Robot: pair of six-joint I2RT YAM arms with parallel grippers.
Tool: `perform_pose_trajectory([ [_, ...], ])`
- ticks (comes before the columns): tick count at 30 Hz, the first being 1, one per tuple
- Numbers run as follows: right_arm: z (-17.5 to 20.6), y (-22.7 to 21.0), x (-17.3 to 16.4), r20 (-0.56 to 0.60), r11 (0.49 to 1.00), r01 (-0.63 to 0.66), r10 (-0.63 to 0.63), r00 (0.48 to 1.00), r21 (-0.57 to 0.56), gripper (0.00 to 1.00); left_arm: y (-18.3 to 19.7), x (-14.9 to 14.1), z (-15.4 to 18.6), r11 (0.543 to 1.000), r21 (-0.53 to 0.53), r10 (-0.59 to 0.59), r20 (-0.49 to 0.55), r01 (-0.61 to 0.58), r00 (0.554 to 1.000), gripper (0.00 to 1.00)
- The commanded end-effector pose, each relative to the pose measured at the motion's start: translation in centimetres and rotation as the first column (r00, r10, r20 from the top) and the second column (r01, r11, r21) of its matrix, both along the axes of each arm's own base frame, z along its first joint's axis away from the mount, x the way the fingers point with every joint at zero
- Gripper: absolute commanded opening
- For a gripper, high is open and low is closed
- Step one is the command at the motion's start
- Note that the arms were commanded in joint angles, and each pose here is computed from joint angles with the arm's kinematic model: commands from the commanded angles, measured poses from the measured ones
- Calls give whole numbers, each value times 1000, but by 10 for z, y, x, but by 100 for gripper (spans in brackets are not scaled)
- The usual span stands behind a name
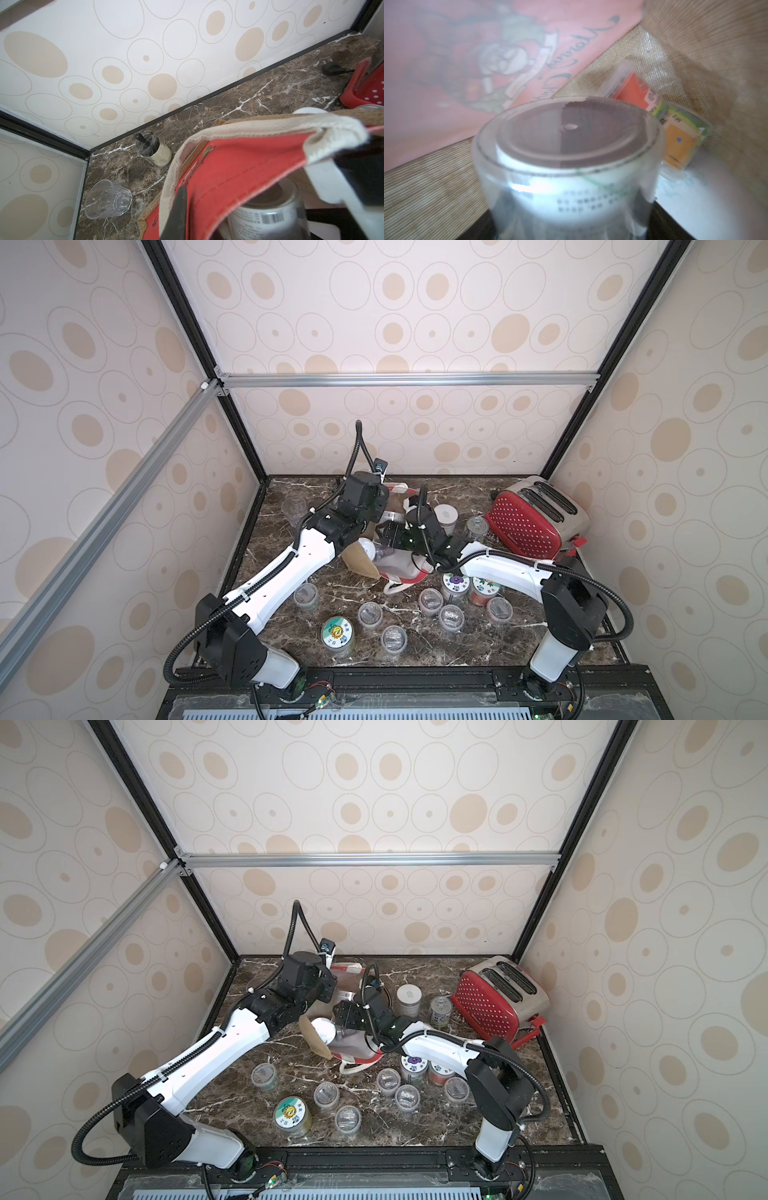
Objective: Take out the seed jars from the canvas bag
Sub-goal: Pick up the seed jar from the canvas bag.
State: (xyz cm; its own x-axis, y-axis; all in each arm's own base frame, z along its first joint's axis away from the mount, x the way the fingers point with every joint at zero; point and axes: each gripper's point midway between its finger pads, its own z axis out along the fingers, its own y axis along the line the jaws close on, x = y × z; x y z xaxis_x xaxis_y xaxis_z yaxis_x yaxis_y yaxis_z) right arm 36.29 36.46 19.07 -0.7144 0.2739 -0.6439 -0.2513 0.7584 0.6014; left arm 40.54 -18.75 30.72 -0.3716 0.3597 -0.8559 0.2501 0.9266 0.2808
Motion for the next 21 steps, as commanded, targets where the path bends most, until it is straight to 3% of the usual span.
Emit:
perform_pose_trajectory([
  [1,53,3,-1,136,995,-37,24,990,96,61,10,6,33,997,-78,39,98,-31,994,0],
  [9,80,6,-9,178,987,-92,69,982,129,61,28,11,29,991,-127,45,60,-37,997,0],
  [14,88,10,-20,100,978,-132,117,988,160,60,49,17,22,989,-128,85,39,-79,996,0],
  [21,103,4,-39,-96,932,-160,200,975,324,58,94,34,9,975,-134,180,-4,-178,984,0],
])
